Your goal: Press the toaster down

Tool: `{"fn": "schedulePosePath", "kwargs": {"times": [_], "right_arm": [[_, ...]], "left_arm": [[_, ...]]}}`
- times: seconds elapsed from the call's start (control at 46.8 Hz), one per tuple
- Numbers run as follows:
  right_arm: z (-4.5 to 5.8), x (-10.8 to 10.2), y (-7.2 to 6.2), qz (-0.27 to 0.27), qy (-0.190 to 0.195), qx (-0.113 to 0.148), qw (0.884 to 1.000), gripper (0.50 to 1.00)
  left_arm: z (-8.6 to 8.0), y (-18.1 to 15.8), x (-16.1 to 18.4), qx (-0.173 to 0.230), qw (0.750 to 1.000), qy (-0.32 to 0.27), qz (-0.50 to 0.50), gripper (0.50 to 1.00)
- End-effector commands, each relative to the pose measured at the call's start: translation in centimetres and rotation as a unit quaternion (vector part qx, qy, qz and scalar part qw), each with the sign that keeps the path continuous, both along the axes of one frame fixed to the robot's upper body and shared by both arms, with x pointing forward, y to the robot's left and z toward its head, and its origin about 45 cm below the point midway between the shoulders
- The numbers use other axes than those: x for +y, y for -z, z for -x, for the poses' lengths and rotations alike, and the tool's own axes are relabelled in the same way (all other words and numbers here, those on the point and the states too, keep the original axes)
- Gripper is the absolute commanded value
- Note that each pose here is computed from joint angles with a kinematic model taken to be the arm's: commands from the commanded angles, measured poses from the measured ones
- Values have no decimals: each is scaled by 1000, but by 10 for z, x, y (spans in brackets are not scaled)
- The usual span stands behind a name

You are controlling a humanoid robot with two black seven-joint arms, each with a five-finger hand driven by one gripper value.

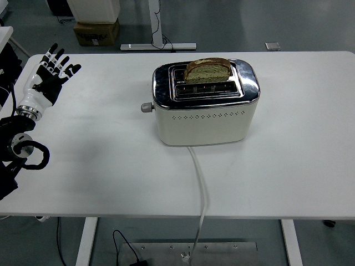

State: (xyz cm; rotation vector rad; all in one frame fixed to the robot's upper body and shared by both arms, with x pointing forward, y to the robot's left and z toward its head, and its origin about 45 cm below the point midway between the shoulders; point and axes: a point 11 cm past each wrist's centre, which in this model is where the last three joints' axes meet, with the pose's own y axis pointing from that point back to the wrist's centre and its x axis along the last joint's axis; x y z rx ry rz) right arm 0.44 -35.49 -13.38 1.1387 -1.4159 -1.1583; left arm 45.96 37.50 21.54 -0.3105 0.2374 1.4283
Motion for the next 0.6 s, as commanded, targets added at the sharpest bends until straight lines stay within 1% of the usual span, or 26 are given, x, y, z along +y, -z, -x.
{"fn": "schedulePosePath", "kwargs": {"times": [0.0,0.342,0.577], "right_arm": [[0,0,0,0,1,0,1000,1000],[0,0,0,1,0,0,1000,998],[0,0,0,0,0,0,1000,998]], "left_arm": [[1,-3,2,-4,1000,13,-1,1000],[6,-1,0,4,995,56,-87,1000],[12,-18,6,-7,985,90,-146,1000]]}}
